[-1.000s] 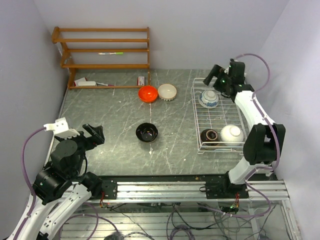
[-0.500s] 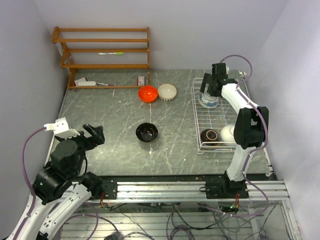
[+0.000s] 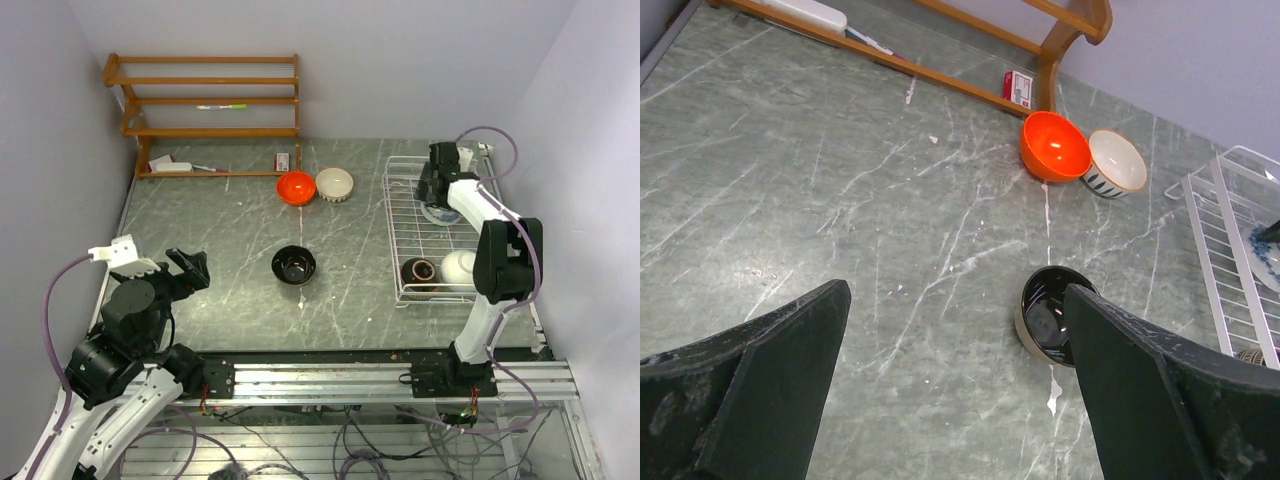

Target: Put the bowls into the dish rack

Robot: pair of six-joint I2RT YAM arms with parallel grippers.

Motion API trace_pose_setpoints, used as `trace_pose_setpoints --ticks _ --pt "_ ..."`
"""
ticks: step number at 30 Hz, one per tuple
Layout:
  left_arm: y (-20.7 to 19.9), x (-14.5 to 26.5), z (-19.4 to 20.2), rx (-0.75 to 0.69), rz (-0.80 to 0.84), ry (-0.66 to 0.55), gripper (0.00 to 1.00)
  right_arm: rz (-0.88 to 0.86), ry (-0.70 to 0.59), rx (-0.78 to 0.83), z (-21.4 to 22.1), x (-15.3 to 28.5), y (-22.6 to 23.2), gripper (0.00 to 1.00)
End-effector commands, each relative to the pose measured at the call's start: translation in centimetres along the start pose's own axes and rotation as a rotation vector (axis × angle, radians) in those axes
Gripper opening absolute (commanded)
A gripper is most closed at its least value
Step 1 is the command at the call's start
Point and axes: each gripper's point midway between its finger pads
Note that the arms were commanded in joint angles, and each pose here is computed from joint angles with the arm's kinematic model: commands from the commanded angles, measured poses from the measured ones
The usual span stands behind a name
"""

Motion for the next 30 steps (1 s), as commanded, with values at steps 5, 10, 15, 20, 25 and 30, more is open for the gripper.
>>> trace_pose_setpoints --ticks 5,10,15,20,25,30 --pt "-1.1 -0.1 0.0 -0.007 0.042 0.016 0.99 0.17 0.018 -0.181 3.9 1.9 -7.8 1.0" --pt "-1.1 -0.1 0.0 -0.006 0.042 0.016 0.99 0.057 -0.073 -0.214 2.5 5.1 -7.4 1.0" --pt "-1.0 0.0 -0.2 0.002 0.039 0.006 0.99 -0.042 -0.179 -0.215 -0.3 7.8 -6.9 1.0" --pt "-0.8 0.0 -0.2 0.003 0.028 0.004 0.99 -0.056 -0.207 -0.194 -3.6 6.4 -6.2 1.0" --pt "-0.6 0.0 -0.2 0.004 0.019 0.001 0.99 -0.112 -0.207 -0.159 -6.1 2.9 -4.3 1.0" --pt "-0.5 0.0 -0.3 0.006 0.015 -0.002 0.99 -0.2 -0.268 -0.154 -7.2 1.9 -2.7 1.0"
Point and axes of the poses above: each gripper's point midway between its finger pads, its own x axis back along the fingers, its own y axis along the line the jaws close on, z = x × y, and after that the axes turned 14 degrees about x, right-handed
